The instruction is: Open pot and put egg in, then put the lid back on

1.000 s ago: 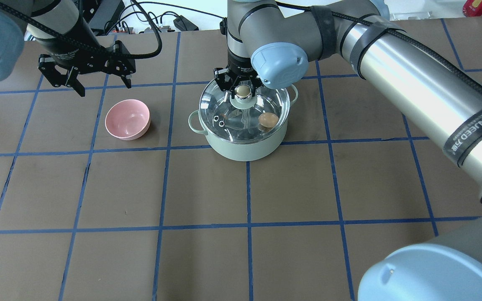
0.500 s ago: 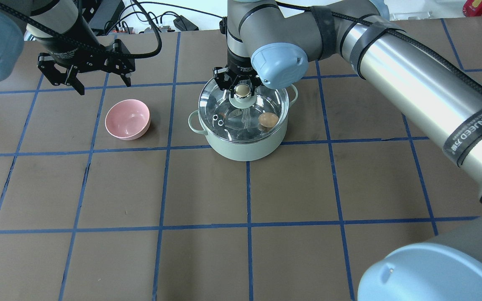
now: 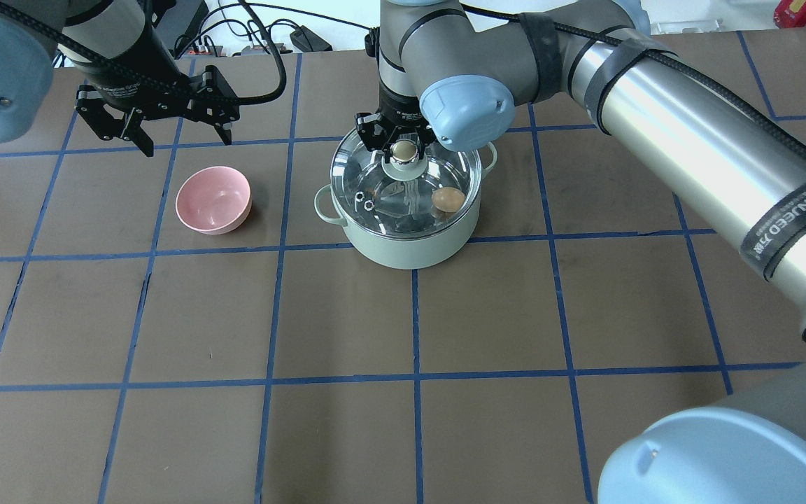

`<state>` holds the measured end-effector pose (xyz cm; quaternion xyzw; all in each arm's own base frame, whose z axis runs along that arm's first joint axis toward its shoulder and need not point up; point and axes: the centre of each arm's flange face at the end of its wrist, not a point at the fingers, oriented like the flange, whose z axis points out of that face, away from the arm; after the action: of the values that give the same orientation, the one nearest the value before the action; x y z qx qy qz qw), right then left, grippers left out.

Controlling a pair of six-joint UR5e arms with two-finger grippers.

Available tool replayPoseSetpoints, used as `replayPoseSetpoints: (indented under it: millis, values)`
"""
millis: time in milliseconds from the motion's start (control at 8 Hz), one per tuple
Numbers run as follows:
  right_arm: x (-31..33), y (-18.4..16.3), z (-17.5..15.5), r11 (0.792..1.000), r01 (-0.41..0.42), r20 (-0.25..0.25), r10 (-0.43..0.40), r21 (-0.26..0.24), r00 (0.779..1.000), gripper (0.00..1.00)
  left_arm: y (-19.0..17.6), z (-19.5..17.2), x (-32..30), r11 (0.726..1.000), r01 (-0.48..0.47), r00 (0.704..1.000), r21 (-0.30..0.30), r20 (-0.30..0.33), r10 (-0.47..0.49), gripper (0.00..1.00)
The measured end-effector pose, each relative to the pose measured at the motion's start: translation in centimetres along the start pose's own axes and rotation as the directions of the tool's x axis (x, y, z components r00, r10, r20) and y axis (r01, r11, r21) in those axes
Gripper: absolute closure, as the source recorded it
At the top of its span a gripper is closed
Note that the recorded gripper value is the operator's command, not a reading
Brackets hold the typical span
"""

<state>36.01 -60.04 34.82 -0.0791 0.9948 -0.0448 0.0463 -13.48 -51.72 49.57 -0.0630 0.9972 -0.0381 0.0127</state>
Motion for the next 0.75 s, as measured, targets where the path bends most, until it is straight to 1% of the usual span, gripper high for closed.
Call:
replayPoseSetpoints:
  millis: [125, 375, 625, 750]
  values:
    - [0.1, 0.1, 0.2, 1.0, 0.002, -0.001, -0.002, -0.004, 1.0, 0.01, 0.5, -0.2, 1.1, 1.0, -0.027, 1.0, 0.004, -0.001, 0.027, 0.0]
    - [0.2, 0.3, -0.1, 1.0, 0.007, 0.0, -0.007, -0.002, 1.0, 0.0, 1.2, -1.0, 1.8, 0.999, -0.052, 0.999, 0.017, -0.007, 0.052, 0.0]
    - [1.1, 0.7, -3.0, 1.0, -0.002, 0.003, 0.002, 0.027, 1.0, 0.0, 1.6, -1.9, 1.7, 0.997, -0.07, 0.997, 0.034, -0.013, 0.07, 0.0]
    - [1.9, 1.1, -4.8, 0.999, -0.015, 0.002, 0.015, 0.03, 1.0, 0.0, 1.7, -2.1, 1.7, 0.996, -0.076, 0.997, 0.038, -0.013, 0.077, 0.0]
